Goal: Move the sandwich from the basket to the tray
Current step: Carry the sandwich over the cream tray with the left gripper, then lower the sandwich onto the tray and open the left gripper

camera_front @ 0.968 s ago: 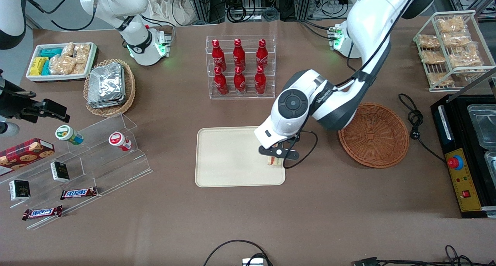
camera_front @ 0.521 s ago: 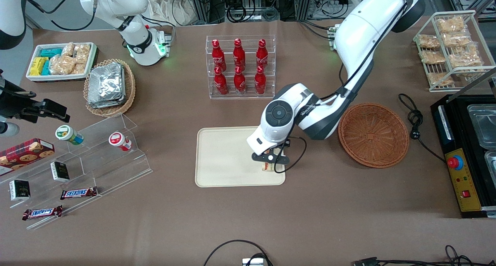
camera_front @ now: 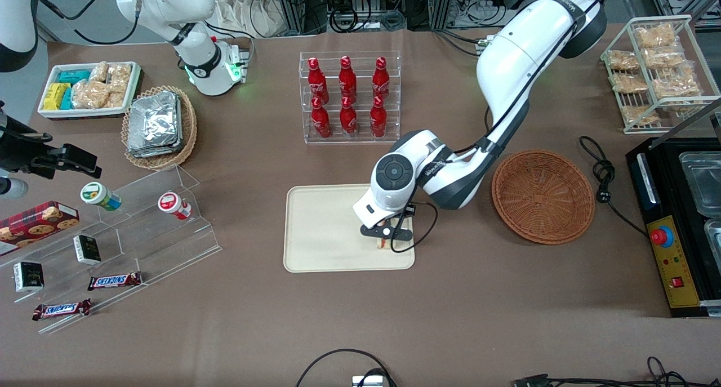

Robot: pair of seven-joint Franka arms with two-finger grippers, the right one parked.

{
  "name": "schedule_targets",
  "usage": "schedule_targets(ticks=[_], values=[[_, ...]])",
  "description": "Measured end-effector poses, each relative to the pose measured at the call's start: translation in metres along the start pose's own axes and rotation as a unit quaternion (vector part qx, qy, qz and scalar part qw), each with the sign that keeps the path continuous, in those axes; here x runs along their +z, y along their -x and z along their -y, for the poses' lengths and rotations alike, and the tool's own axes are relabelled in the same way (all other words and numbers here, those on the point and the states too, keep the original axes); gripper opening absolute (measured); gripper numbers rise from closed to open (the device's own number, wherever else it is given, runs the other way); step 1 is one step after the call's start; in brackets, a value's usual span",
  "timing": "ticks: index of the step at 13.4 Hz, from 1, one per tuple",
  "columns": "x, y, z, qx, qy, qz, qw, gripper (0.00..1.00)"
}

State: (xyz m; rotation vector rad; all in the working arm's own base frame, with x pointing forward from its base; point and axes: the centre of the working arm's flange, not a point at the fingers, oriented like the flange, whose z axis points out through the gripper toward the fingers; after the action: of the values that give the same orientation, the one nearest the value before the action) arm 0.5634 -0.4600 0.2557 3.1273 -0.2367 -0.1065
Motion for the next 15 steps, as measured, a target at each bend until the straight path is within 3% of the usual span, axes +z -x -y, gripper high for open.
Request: schedule_targets(ticks=[15], values=[[0.037, 0.008, -0.010, 0.006, -0.031, 0.003, 0.9995, 0.29]])
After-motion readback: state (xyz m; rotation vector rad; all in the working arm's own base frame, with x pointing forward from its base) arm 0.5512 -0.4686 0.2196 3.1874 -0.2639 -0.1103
